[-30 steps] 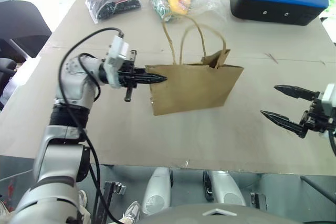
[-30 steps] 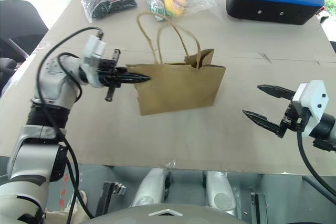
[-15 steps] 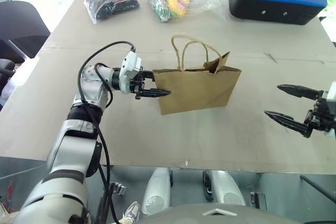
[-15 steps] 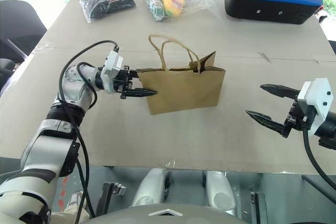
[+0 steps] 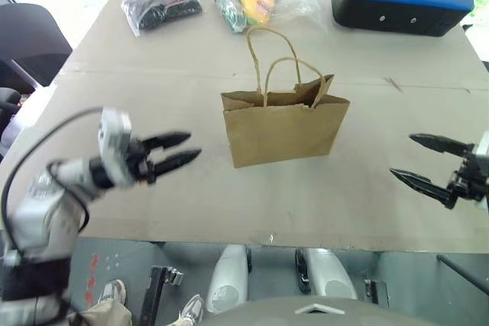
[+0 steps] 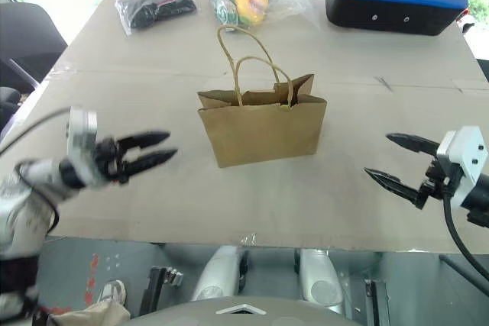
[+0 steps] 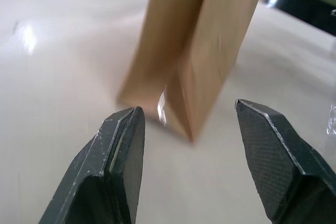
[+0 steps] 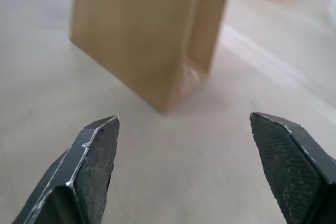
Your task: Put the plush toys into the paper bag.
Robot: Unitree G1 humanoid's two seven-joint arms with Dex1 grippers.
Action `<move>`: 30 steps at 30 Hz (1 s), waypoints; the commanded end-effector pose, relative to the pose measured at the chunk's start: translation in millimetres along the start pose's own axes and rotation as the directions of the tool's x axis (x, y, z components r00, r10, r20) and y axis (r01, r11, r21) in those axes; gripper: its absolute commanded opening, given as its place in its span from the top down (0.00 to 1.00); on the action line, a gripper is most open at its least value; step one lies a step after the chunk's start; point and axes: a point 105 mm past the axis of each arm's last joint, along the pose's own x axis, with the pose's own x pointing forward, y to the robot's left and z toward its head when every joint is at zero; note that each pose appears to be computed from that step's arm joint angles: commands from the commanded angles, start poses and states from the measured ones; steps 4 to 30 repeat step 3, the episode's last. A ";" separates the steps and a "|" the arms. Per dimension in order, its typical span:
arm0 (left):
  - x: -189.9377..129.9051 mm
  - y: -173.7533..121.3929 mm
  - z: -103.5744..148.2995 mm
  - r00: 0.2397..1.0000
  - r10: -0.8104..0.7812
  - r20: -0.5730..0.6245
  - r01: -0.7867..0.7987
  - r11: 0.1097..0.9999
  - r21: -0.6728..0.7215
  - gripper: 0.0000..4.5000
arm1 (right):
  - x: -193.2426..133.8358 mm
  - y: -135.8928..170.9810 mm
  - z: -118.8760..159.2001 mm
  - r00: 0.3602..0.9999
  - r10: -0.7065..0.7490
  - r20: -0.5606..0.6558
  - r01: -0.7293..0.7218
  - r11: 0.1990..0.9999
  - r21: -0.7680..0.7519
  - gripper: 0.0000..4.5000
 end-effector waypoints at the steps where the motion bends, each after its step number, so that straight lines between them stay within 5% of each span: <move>1: -13.7 -8.4 0.9 0.997 0.074 -0.006 -0.073 0.997 0.033 0.33 | -13.7 -5.7 -3.7 0.998 -0.059 -0.018 0.059 0.998 -0.032 0.14; 30: -18.7 -6.5 -7.1 0.995 0.102 -0.012 -0.102 0.995 0.013 0.33 | -17.7 -5.7 -12.2 0.997 -0.069 -0.037 0.068 0.998 -0.013 0.14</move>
